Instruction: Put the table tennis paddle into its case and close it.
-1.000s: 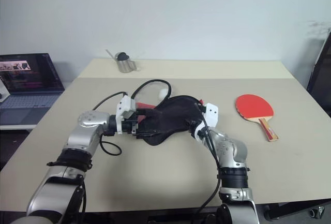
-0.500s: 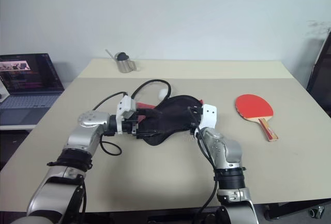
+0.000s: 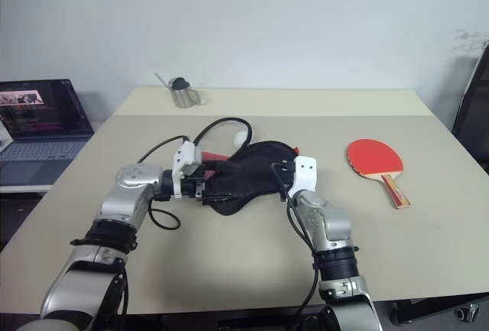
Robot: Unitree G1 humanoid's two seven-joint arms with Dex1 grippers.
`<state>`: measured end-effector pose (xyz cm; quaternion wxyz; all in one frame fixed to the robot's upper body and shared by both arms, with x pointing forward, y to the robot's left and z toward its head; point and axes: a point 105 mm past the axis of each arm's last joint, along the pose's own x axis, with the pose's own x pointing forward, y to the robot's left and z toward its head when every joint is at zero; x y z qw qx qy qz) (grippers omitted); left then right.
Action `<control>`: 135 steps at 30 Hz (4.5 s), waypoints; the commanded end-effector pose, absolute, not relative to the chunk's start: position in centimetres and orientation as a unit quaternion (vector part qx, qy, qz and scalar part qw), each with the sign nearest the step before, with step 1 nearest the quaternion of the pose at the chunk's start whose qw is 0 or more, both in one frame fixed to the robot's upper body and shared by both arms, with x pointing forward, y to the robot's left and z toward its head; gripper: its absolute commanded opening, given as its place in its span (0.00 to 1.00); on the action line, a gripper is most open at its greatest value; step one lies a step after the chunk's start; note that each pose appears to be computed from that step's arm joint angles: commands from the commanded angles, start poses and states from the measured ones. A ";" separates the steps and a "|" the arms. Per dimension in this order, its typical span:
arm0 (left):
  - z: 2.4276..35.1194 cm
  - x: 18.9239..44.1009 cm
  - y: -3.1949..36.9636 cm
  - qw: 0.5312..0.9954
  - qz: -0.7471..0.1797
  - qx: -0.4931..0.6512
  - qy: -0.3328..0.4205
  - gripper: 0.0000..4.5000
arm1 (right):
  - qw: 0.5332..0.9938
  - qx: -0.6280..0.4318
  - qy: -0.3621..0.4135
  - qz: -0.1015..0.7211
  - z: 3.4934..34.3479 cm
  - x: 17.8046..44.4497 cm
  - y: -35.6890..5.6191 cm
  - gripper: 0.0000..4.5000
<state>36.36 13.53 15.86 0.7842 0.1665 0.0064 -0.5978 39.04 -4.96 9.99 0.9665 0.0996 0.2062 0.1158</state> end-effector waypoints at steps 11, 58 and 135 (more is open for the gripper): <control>17.5 36.5 13.5 0.781 -0.597 0.182 -0.018 1.00 | 0.969 0.110 0.185 0.123 11.6 39.4 -4.5 0.01; 17.6 34.4 9.1 0.719 -0.676 0.156 -0.031 1.00 | 0.979 0.029 0.169 0.114 18.0 34.8 -18.5 0.99; 16.2 32.3 9.4 0.717 -0.678 0.159 -0.023 1.00 | 0.965 -0.088 0.209 0.130 16.1 35.4 -22.0 0.50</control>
